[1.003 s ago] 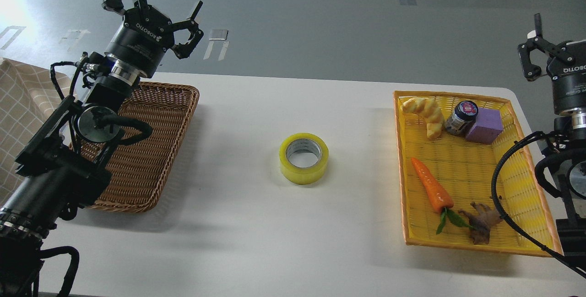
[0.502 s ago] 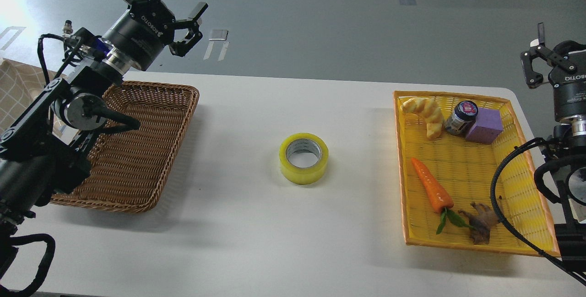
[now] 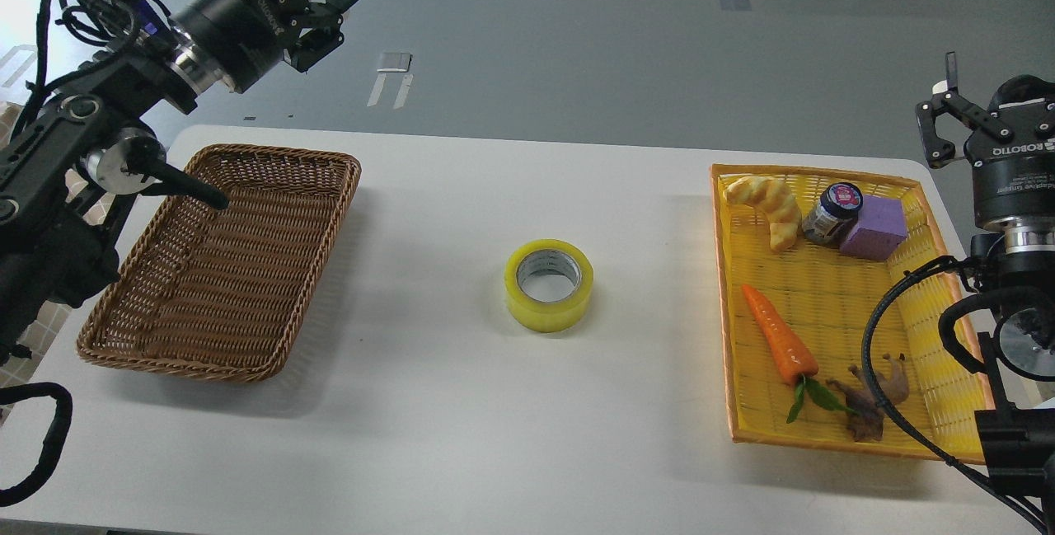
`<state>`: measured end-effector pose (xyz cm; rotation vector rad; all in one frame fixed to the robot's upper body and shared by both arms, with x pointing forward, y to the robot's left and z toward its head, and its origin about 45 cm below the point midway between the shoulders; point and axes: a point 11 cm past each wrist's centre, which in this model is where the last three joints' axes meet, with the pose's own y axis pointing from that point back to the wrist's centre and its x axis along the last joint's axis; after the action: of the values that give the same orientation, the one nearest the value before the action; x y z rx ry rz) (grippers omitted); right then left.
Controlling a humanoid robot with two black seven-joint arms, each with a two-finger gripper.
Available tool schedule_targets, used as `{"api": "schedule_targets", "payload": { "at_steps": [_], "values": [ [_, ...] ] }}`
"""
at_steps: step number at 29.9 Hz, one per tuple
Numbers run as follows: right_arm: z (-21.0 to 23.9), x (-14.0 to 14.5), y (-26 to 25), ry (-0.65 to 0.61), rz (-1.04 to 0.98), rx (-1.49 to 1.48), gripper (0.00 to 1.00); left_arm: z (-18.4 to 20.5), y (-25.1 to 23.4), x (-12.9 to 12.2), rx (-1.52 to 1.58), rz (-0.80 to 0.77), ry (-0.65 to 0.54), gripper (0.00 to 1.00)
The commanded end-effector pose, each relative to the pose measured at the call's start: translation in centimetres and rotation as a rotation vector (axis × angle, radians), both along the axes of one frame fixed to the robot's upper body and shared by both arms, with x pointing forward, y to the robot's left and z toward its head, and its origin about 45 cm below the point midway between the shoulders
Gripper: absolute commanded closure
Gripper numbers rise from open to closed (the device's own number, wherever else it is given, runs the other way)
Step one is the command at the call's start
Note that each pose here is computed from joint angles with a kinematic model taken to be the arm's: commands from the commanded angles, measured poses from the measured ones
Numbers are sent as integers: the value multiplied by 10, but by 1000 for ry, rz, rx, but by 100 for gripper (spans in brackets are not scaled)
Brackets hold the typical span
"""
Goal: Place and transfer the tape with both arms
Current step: 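Swing the left gripper over the basket toward the tape roll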
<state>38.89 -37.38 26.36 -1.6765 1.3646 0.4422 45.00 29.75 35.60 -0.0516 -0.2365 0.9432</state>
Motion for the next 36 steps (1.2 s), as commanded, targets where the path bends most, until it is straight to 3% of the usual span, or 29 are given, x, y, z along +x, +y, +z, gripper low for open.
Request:
{"api": "schedule_targets", "payload": {
  "at_steps": [1,18,29,36],
  "values": [
    [-3,-2,-1,7,-1,0,0,-3,-17,3,123,-41,-4,2],
    [-6,-4,-1,14,-3,1,0,-7,-56,-4,651,-121,-184,2],
    [-7,-5,-1,16,-3,1,0,-68,-90,-27,949,-304,-176,2],
    [-10,-8,-2,21,-4,0,0,-80,-97,-35,1067,-347,-221,2]
  ]
}}
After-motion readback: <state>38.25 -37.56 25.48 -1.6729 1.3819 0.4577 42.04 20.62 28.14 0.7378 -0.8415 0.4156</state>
